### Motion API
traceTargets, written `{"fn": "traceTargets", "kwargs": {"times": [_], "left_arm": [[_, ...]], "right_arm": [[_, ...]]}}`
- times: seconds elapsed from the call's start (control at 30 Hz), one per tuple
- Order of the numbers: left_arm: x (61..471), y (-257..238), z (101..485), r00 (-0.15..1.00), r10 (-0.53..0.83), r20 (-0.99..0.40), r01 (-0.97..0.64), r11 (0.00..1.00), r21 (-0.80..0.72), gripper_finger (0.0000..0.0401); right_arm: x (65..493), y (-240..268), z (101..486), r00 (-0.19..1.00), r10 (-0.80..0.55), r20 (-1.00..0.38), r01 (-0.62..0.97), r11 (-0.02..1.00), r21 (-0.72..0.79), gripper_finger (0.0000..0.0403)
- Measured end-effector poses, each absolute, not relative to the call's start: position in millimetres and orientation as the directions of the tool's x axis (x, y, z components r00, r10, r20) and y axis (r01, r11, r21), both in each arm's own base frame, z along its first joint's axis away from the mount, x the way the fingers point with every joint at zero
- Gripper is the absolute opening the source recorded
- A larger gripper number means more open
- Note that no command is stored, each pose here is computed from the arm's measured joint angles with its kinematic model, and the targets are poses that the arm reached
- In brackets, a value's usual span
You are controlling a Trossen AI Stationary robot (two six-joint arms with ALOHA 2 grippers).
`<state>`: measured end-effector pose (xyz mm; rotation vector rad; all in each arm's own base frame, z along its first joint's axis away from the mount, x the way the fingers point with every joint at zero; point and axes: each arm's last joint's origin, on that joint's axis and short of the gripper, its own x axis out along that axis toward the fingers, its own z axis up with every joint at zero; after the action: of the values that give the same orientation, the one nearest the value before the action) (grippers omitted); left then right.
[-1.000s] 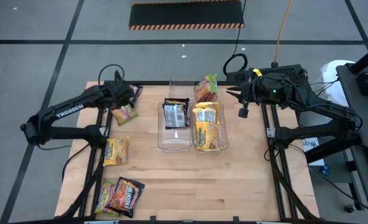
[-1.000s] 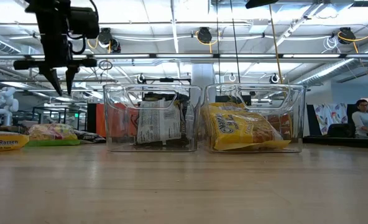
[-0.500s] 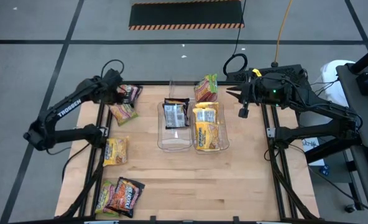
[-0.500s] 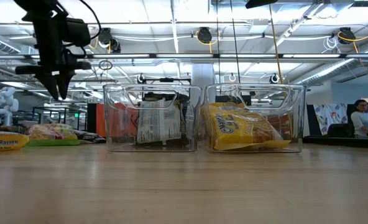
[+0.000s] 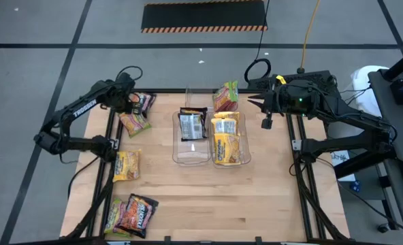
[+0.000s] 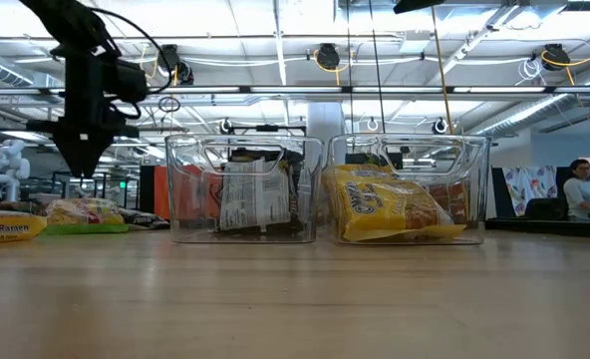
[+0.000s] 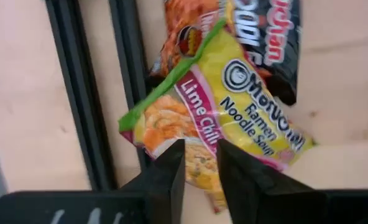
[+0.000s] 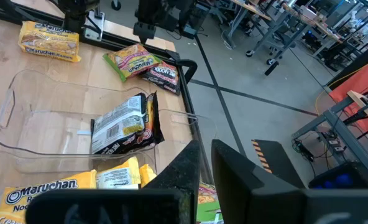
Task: Sort Maruchan noodles
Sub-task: Put the green noodle pack into the top transparent bin
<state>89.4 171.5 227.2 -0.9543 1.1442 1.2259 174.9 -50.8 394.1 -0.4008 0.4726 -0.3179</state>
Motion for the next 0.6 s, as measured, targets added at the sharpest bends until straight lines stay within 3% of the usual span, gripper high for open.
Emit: {"fn": "traceTargets", "kwargs": {"times": [0.07, 0.1, 0.23, 0.3, 0.37, 0.43, 0.53, 0.6], "left_arm": [[92.3, 174.1, 222.2, 0.008, 0.154, -0.988, -1.0, 0.004, -0.007, 0.0097], [93.9, 174.7, 220.2, 0.028, 0.13, -0.991, -1.0, -0.008, -0.03, 0.0097], [102.9, 171.3, 218.0, 0.105, 0.073, -0.992, -0.99, 0.107, -0.097, 0.0097], [107.3, 168.7, 218.0, 0.104, 0.074, -0.992, -0.976, 0.198, -0.088, 0.0097], [109.3, 168.2, 218.0, 0.076, 0.099, -0.992, -0.973, 0.226, -0.052, 0.0097], [109.9, 170.4, 218.4, 0.048, 0.145, -0.988, -0.983, 0.181, -0.021, 0.0097], [112.9, 176.4, 219.6, 0.073, 0.209, -0.975, -0.997, 0.015, -0.071, 0.0097], [117.3, 181.5, 221.3, 0.112, 0.267, -0.957, -0.993, 0.009, -0.114, 0.0097]], "right_arm": [[174.9, -50.8, 394.1, 0.844, -0.384, -0.374, 0.202, 0.874, -0.441, 0.0036], [174.9, -50.8, 394.1, 0.844, -0.384, -0.374, 0.202, 0.874, -0.441, 0.0036], [175.0, -50.9, 394.1, 0.844, -0.384, -0.374, 0.201, 0.874, -0.442, 0.0036], [174.9, -50.8, 394.2, 0.844, -0.384, -0.374, 0.201, 0.874, -0.443, 0.0036], [174.9, -50.8, 394.2, 0.844, -0.384, -0.374, 0.201, 0.874, -0.443, 0.0036], [175.1, -50.9, 394.1, 0.844, -0.384, -0.374, 0.201, 0.874, -0.443, 0.0036], [175.1, -50.9, 394.1, 0.844, -0.384, -0.374, 0.201, 0.874, -0.443, 0.0036], [175.0, -50.9, 394.1, 0.844, -0.384, -0.374, 0.2, 0.873, -0.445, 0.0036]]}}
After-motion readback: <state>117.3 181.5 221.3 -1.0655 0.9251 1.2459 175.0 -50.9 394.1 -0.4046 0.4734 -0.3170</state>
